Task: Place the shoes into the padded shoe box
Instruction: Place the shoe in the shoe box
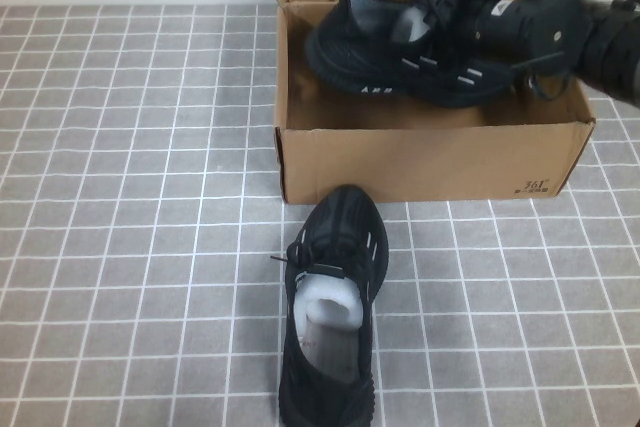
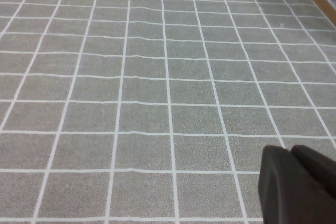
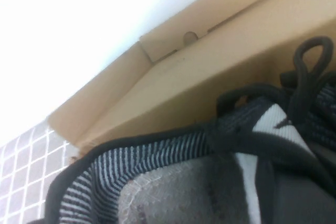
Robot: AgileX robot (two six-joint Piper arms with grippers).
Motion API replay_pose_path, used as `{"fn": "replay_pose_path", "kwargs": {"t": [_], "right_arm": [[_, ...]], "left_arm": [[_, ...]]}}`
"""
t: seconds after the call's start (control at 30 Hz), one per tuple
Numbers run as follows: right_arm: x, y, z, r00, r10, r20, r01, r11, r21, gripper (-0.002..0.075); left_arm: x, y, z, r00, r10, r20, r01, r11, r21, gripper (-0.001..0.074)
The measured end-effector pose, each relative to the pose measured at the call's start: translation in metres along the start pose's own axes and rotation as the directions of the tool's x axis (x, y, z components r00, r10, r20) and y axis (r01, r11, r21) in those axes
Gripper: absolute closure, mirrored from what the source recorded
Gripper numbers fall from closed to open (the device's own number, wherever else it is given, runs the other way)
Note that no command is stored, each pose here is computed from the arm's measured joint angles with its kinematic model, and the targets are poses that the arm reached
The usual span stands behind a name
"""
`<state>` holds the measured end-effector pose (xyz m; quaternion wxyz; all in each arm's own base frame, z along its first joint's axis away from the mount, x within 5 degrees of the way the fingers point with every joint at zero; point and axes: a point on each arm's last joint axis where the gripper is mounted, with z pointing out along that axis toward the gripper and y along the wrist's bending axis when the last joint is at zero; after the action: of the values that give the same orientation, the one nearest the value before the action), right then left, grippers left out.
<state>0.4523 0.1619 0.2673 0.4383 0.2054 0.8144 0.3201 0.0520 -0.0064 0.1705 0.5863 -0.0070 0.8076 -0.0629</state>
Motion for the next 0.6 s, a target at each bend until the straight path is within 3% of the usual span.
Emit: {"fn": "replay_pose_path", "kwargs": {"t": [0.37,0.47,0.6], "right_arm": [[0.012,-0.017,0.019,1.0,-0.026,-0.012,0.027,0.999,0.031,0.0708],[0.007,-0.015,0.019,0.998,-0.049,0.037,0.049,0.999,0.01,0.0615],[0.003,-0.01,0.016,0.997,-0.053,0.064,0.054,0.999,-0.006,0.0413]], "left_arm": [[0.0,0.0,0.0,1.0,0.0,0.0,0.0,1.0,0.0,0.0738],[0.0,0.0,0.0,1.0,0.0,0.0,0.0,1.0,0.0,0.0738],[0.0,0.0,0.0,1.0,0.0,0.0,0.0,1.0,0.0,0.0738]]}}
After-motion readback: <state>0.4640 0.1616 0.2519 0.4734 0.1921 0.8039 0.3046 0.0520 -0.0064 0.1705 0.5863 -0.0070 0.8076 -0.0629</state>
